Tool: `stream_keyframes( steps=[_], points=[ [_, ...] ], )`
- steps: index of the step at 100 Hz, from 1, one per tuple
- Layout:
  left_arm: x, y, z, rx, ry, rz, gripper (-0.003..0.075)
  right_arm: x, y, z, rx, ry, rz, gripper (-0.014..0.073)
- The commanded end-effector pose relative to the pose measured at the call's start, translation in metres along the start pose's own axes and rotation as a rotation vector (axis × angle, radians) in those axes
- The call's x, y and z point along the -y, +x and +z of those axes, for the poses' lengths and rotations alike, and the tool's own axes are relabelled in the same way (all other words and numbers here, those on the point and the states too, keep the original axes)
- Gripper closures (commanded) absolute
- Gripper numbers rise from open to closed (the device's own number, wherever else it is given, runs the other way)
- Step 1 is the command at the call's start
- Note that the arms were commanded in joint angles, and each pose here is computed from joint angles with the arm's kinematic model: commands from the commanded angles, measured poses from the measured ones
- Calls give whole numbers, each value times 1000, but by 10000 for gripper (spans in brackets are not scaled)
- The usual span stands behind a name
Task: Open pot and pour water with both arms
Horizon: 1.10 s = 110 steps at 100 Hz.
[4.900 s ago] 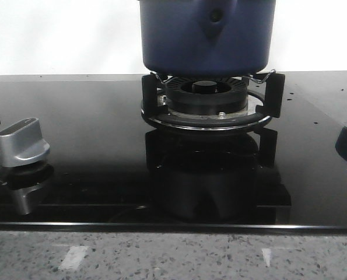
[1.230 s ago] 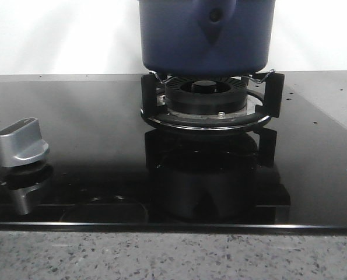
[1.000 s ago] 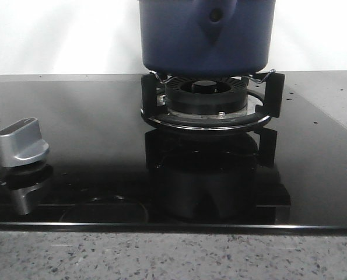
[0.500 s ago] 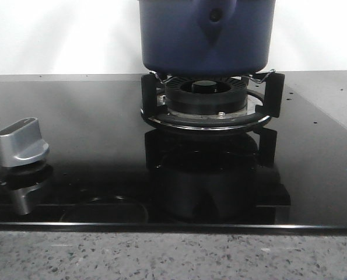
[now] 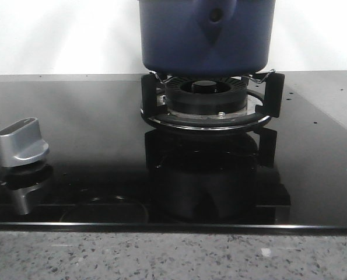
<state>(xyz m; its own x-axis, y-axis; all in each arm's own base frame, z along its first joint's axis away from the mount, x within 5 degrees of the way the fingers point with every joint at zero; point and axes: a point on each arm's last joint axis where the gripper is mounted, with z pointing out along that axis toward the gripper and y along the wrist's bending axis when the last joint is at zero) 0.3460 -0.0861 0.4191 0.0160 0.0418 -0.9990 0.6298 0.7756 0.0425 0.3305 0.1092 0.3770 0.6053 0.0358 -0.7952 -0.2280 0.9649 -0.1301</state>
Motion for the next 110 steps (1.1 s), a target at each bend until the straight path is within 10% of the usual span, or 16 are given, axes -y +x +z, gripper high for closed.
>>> stream_keyframes(
  steps=[1, 60, 110],
  points=[
    [8, -35, -16, 117, 4, -20, 352, 4, -30, 4, 145, 21, -4, 662],
    [19, -35, -16, 126, 116, -14, 352, 14, -44, 3, 21, 61, 30, 662],
    [75, -40, -2, 164, 380, -47, 352, 127, -87, -45, -963, 331, 193, 662]
  ],
)
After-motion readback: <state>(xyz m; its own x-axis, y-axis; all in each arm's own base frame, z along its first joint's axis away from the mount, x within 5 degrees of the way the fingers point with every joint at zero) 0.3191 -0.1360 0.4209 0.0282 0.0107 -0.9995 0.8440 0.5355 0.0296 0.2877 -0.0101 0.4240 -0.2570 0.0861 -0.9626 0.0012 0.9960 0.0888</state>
